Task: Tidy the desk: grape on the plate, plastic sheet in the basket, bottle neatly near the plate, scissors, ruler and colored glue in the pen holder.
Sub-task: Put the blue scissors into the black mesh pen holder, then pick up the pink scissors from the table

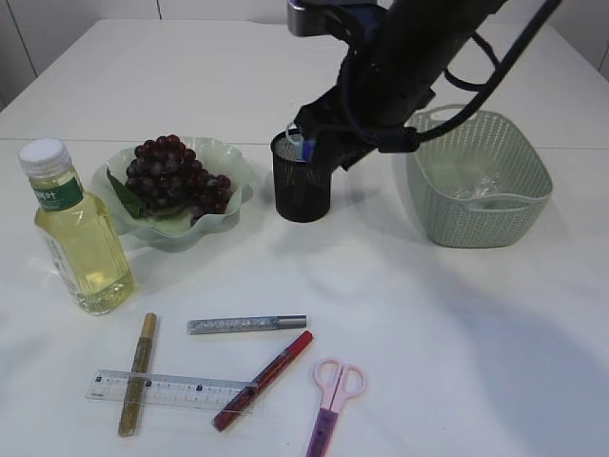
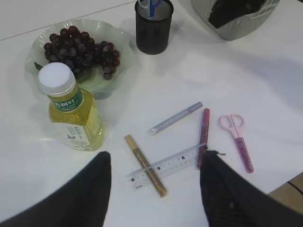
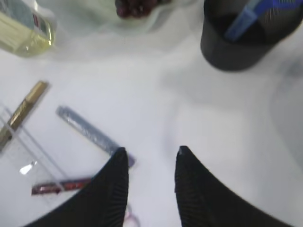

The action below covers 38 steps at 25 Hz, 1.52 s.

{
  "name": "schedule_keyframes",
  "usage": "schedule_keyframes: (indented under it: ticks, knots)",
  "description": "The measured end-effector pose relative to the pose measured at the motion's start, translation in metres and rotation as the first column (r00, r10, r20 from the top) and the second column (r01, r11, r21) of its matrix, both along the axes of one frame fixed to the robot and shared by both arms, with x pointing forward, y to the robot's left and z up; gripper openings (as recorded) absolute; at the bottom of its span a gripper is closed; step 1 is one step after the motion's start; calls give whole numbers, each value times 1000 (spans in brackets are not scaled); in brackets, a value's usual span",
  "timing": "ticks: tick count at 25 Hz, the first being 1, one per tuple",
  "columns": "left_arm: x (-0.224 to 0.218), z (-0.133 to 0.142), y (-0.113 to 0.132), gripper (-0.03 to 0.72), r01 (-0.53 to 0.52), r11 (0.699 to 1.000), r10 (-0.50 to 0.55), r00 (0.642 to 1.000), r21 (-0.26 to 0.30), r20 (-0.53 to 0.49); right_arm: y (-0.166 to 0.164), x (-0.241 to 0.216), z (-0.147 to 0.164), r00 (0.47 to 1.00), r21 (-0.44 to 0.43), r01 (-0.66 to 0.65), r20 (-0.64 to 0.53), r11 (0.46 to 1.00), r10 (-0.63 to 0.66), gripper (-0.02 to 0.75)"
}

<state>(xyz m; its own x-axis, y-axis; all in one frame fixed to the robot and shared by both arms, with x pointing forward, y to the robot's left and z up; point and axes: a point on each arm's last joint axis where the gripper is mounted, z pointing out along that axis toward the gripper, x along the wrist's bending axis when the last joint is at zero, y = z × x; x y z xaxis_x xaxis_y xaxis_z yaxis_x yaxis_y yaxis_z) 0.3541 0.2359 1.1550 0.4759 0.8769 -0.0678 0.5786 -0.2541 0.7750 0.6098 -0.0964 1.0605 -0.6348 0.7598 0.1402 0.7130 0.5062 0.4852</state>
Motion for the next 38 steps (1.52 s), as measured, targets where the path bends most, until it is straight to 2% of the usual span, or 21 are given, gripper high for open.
schedule_keyframes:
  ticks: [5,17,22,27,38]
  knots:
    - [0,0,1,435,-3,1000,3,1000,9,5,-12,-19,3,978,-101,60,-196,993,-79,279]
    - [-1,-2,2,435,-2,1000,3,1000,29,-19,-15,-20,2,923,-117,260,-263,958,-282,279]
    - [-2,-3,3,435,-2,999,3,1000,39,-31,-11,-25,8,868,-76,374,-323,924,-377,279]
    - [-6,-7,4,435,4,998,2,996,68,-86,-9,-40,19,816,-24,446,-398,895,-418,279]
    - [-8,-9,5,435,8,996,2,993,83,-115,-25,-94,-4,720,-123,474,-515,872,-464,279]
